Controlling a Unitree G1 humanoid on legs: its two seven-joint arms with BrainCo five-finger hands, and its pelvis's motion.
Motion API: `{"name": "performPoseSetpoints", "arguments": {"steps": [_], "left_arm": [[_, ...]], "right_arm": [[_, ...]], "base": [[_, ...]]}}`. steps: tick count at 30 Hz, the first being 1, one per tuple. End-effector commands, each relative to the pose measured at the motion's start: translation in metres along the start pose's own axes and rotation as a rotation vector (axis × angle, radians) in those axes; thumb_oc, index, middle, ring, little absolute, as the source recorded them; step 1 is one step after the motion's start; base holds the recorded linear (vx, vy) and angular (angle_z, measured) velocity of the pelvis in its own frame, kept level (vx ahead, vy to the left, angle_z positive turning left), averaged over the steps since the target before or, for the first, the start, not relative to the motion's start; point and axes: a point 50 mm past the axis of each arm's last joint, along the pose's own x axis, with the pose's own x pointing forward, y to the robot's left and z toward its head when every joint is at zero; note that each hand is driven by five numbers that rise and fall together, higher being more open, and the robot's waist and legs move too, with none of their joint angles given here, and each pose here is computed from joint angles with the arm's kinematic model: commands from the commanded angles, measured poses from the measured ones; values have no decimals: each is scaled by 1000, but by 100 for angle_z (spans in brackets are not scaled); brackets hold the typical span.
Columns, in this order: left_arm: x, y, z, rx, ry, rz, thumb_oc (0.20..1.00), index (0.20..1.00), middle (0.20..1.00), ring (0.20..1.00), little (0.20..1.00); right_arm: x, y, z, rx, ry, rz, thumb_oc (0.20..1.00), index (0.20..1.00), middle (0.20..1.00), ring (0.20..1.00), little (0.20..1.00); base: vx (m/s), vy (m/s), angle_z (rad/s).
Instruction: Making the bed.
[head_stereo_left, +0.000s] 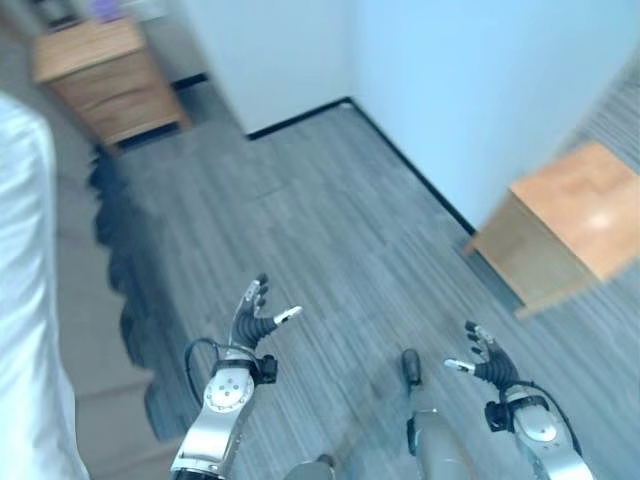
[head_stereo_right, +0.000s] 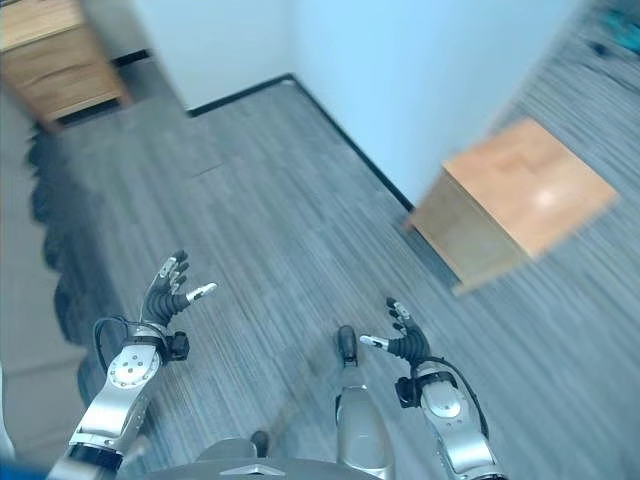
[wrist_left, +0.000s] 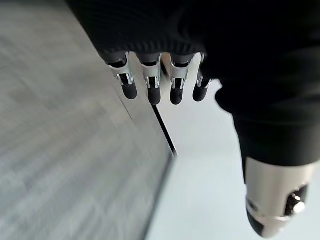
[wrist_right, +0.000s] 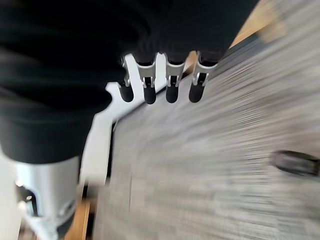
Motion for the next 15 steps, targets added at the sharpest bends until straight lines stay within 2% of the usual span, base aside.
{"name": "performPoseSetpoints", "arguments": {"steps": [1,2,7,10,15], "left_arm": [[-15,12,8,-95,-69,64,1000,1000,1000,1000,1000],[-16,13,4,-150,-47,88,1000,1000,1000,1000,1000],[-17,14,-5,-183,2,101,1000,1000,1000,1000,1000],[-20,4,-14,-252,47,96,1000,1000,1000,1000,1000],[-18,-9,-10,-217,42,37,1000,1000,1000,1000,1000]], "right_arm": [[6,-3,22,-40,-112,12,1000,1000,1000,1000,1000],[10,-2,28,-41,-133,17,1000,1000,1000,1000,1000],[14,-7,42,-42,-177,4,1000,1000,1000,1000,1000],[14,-7,46,-54,-186,4,1000,1000,1000,1000,1000],[13,-5,40,-74,-160,-11,1000,1000,1000,1000,1000]], "base": [[436,-581,159],[130,-322,82],[163,-414,25],[330,-147,13],[381,-41,21]]}}
